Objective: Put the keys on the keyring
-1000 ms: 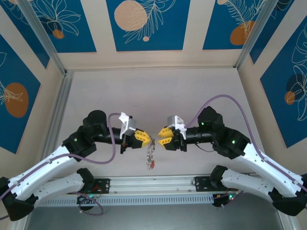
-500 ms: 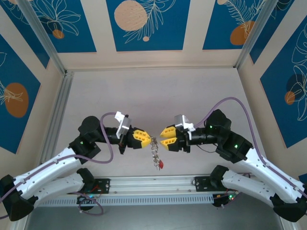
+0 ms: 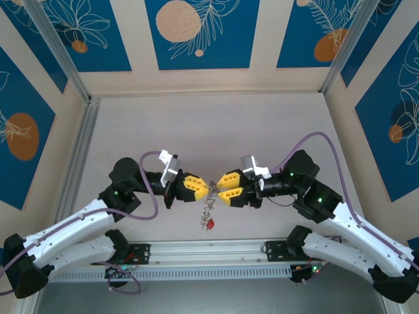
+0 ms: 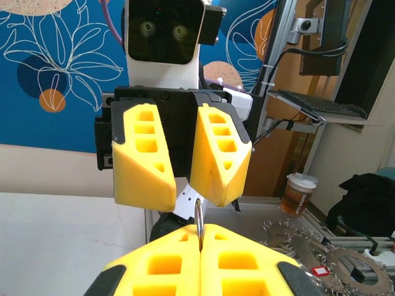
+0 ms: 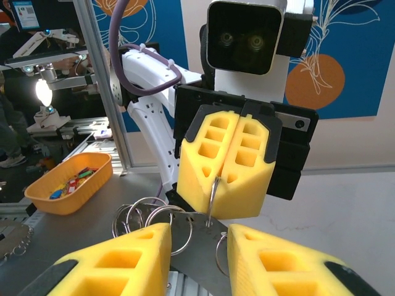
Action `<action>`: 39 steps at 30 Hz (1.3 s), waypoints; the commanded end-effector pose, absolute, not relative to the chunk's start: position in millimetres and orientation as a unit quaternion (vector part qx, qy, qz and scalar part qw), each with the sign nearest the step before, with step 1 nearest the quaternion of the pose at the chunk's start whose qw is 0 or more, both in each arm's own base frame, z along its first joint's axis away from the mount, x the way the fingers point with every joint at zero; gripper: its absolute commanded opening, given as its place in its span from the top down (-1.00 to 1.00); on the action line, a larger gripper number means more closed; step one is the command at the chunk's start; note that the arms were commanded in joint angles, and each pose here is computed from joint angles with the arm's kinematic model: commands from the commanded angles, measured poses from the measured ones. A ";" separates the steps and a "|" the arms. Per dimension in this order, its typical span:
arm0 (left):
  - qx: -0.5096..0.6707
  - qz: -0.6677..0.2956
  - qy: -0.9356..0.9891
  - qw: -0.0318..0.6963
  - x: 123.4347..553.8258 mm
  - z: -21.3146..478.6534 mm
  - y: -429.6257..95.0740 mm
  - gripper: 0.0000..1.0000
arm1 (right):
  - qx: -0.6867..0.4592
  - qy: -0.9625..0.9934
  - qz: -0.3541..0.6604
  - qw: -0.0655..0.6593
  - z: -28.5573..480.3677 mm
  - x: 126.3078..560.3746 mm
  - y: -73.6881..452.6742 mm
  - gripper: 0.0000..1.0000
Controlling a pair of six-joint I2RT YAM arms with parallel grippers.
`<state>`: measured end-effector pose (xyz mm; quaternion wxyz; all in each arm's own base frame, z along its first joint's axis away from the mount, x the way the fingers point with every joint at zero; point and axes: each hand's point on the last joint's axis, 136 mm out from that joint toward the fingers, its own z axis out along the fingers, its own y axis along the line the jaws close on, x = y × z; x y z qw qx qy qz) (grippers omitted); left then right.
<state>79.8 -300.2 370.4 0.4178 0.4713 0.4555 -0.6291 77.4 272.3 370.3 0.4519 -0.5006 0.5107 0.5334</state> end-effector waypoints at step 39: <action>0.493 -0.626 0.451 0.402 76.7 377.1 -305.7 1.00 | -0.606 0.421 0.601 0.308 373.1 23.7 282.9 1.00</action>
